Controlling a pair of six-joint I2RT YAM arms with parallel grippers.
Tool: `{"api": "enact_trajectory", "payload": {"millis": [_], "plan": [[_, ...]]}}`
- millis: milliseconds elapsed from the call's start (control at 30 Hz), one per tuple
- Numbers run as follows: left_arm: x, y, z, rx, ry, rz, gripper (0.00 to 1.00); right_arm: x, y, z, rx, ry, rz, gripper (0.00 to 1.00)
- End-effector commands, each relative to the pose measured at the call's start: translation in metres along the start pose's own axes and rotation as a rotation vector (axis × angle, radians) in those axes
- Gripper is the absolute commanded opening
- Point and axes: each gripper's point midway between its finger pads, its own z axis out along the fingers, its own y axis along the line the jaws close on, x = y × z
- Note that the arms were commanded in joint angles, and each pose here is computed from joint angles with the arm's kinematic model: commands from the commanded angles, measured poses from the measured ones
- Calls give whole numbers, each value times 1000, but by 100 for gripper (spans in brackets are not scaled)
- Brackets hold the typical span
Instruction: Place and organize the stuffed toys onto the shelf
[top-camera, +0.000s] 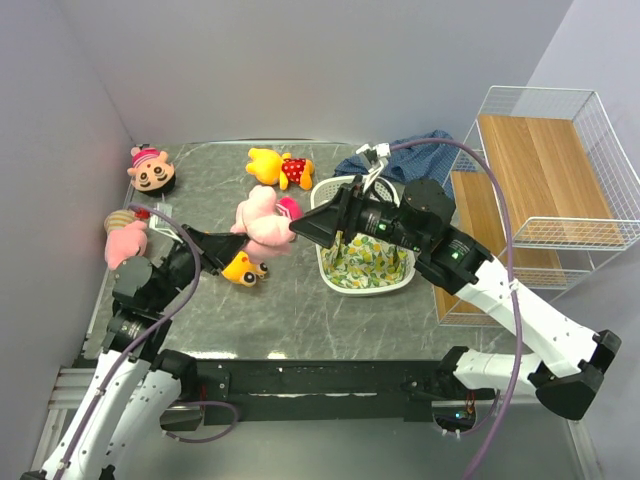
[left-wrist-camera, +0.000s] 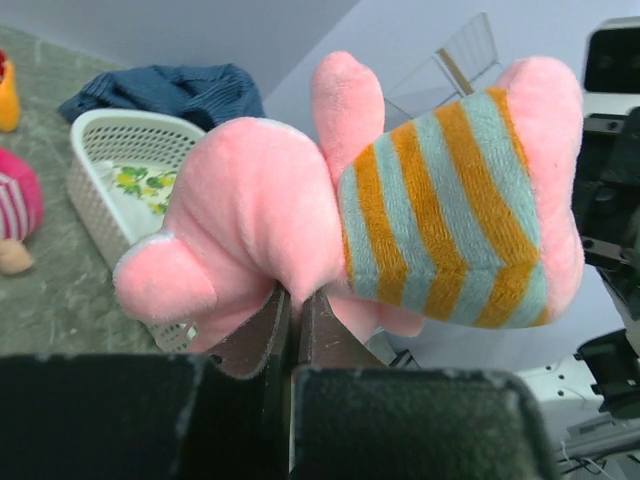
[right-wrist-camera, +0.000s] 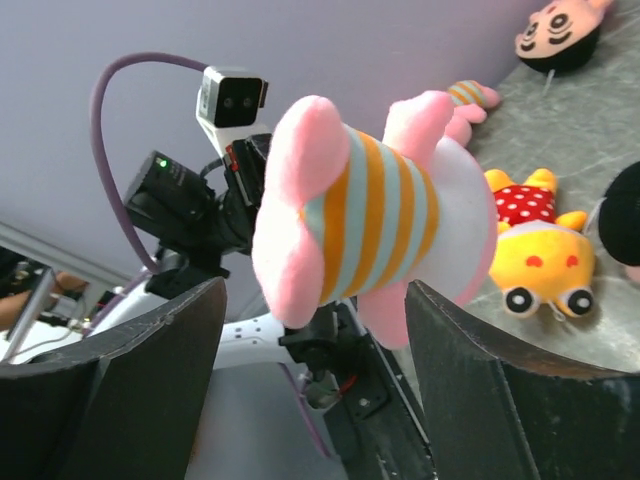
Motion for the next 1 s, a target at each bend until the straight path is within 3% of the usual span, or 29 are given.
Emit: {"api": "enact_trajectory", "payload": {"millis": [0,200,333,433,633,733,867,967], "plan": [[-15,-40,0,190,-39,82,1,-11,25,3,-97,-31,26,78],[-17,-40,2,194,-49,70,1,-7,28,13,-120,-24,46,73],[-17,-38,5,188,-49,60,1,-8,29,16,-127,-22,48,64],[-18,-34,9,174,-51,52,1,-6,31,17,-141,-14,49,62],[-19,-25,15,150,-62,36,1,-5,32,17,-150,-16,65,80],[-20,-25,18,152,-69,33,1,-6,24,21,-106,-28,92,82],[-21,-21,19,143,-77,27,1,-3,14,29,-69,-27,132,67],[-21,-16,22,124,-81,25,1,0,13,35,-73,-12,168,63]]}}
